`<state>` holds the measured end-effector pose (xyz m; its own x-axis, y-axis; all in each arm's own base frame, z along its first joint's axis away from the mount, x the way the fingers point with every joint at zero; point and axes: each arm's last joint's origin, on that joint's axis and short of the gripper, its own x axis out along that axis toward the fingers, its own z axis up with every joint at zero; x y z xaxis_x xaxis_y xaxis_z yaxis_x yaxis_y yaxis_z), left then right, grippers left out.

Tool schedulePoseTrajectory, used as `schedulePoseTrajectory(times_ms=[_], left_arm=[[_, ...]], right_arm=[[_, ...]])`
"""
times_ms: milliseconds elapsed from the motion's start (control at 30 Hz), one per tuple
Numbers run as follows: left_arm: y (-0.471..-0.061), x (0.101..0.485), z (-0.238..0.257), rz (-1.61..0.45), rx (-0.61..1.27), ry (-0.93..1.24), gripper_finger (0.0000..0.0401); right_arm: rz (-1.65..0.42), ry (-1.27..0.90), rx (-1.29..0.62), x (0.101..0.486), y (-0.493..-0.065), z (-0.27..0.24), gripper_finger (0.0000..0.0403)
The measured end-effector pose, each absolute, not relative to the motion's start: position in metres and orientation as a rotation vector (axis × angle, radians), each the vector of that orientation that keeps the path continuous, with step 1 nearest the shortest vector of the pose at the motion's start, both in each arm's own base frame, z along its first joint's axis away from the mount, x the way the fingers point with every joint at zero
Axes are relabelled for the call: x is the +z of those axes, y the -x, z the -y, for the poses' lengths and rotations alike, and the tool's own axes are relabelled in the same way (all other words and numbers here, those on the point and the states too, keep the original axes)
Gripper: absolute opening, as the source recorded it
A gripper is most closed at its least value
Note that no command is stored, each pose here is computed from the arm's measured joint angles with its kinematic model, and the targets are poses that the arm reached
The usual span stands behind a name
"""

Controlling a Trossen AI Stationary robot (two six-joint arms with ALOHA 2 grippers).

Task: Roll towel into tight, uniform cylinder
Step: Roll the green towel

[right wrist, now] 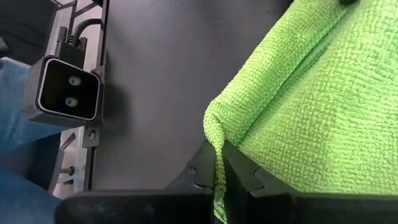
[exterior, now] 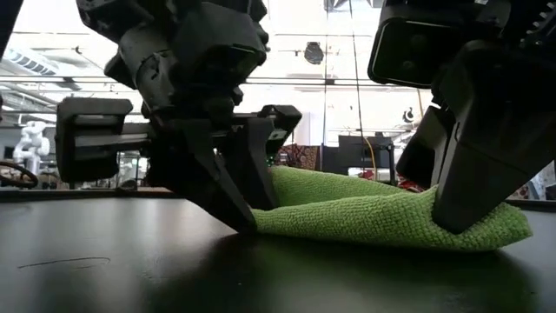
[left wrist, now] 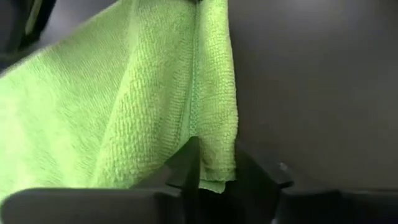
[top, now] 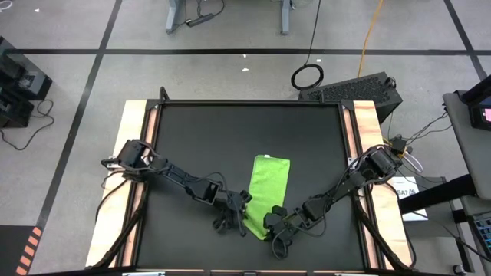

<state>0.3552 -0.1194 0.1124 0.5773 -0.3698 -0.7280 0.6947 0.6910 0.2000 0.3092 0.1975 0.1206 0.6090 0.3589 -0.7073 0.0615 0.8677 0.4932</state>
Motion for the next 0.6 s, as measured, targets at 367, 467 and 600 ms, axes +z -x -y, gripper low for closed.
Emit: schedulePoseTrajectory(times_ms=[367,467,600], left_arm=[[-0.353,0.120,0.129,-0.857,-0.764,-0.086,0.0010],[-0.357,0.127,0.133,-0.870,-0.781,0.027,0.0006],[-0.361,0.132,0.133,-0.907,-0.747,0.172,0.0004]], right_arm=[[-0.935,-0.525,0.224,0.121,-0.308,-0.199,0.0000],[-0.934,-0.548,0.235,0.125,-0.307,-0.201,0.0000],[-0.933,-0.575,0.236,0.133,-0.303,-0.204,0.0000]])
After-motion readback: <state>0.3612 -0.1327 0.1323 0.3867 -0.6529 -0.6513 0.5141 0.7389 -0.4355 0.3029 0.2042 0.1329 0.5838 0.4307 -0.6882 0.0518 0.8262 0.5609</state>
